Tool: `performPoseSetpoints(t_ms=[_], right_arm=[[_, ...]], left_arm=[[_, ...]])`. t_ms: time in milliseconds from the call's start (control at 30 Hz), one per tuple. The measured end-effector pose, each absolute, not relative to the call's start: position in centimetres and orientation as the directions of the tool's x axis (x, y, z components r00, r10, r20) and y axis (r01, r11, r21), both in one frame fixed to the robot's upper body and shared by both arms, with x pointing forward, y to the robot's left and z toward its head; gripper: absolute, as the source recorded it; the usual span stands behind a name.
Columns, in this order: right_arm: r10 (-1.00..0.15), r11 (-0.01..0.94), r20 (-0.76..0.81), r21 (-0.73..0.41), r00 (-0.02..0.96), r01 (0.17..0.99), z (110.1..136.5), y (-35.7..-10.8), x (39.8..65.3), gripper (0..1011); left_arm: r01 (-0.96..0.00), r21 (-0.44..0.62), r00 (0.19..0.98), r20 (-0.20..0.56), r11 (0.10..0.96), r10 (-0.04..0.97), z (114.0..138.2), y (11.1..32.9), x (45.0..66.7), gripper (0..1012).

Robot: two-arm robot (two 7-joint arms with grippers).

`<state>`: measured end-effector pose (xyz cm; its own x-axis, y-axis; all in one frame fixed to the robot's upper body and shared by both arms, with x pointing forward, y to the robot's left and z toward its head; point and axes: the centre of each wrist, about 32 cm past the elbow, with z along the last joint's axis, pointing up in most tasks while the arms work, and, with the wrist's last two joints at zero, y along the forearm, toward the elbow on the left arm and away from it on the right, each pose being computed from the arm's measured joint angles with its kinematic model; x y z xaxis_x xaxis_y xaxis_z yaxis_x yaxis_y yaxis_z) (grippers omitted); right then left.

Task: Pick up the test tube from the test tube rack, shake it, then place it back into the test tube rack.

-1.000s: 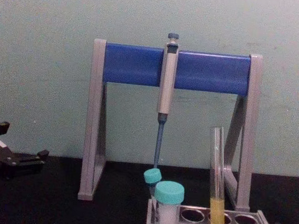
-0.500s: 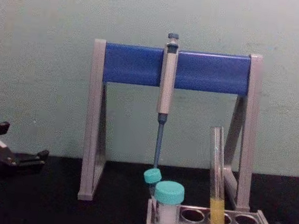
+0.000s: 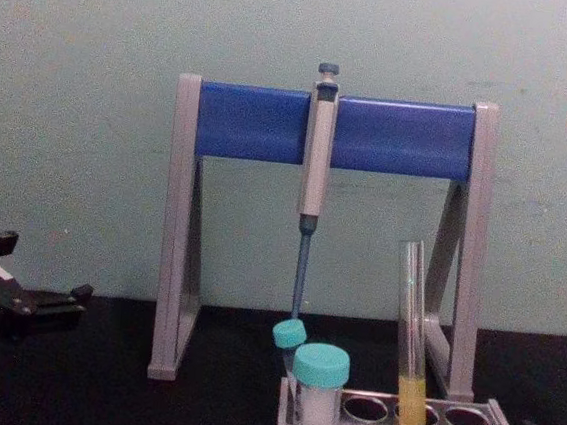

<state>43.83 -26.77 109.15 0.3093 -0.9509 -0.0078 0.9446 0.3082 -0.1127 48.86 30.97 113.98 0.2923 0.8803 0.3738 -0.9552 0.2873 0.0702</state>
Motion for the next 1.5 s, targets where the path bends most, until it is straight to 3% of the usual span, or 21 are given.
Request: performPoseSetpoints(t_ms=[1500], right_arm=[[-0.951,0.308,-0.008,-0.112,0.309,0.945,109.16,-26.78,43.83,1000]], left_arm=[[-0.955,0.070,0.292,0.374,0.287,0.880,113.98,30.97,48.86,1010]])
